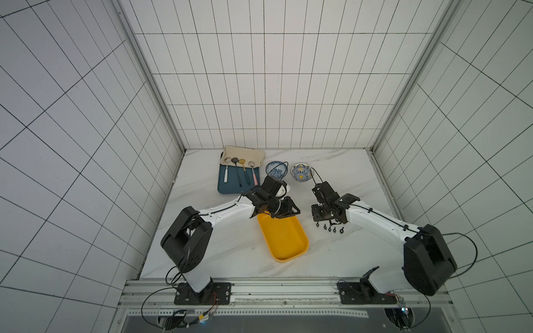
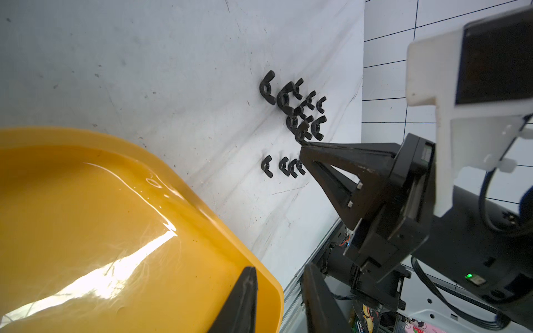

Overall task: Take out the wing nut from the storage box
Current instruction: Place the wing nut at the center of the board.

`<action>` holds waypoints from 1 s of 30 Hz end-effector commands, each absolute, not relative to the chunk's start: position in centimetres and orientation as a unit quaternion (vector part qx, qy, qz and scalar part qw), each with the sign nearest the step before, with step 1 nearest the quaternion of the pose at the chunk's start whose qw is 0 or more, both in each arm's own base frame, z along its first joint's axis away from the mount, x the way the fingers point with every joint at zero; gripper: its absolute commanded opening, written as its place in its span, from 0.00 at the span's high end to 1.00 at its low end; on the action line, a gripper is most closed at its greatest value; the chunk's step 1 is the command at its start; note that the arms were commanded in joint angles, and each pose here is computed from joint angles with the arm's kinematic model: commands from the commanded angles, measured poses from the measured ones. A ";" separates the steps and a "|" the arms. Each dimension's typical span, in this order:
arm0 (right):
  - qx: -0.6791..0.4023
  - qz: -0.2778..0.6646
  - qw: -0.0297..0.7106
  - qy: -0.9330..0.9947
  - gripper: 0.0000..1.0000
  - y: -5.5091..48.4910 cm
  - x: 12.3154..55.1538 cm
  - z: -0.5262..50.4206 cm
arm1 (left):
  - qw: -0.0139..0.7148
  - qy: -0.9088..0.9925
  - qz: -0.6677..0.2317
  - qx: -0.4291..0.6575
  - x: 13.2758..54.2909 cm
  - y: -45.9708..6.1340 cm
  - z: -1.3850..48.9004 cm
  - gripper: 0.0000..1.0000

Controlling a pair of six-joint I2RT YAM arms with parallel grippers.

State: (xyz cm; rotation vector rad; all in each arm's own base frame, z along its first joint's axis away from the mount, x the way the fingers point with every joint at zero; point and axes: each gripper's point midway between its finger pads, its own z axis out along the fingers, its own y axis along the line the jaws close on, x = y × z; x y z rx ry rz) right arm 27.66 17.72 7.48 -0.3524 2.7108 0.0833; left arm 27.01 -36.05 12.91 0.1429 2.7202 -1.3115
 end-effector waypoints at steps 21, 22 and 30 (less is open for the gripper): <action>-0.121 0.041 0.137 0.982 0.92 18.2 28.4 1.8 | 0.058 0.890 -0.449 0.059 27.4 -37.1 12.9 0.68; -0.121 0.042 0.136 0.982 0.89 18.2 28.2 1.8 | 0.058 0.890 -0.449 0.059 27.4 -37.1 12.9 0.68; -0.120 0.049 0.148 0.980 0.83 18.3 28.2 2.6 | 0.061 0.891 -0.445 0.056 27.4 -36.9 12.7 0.67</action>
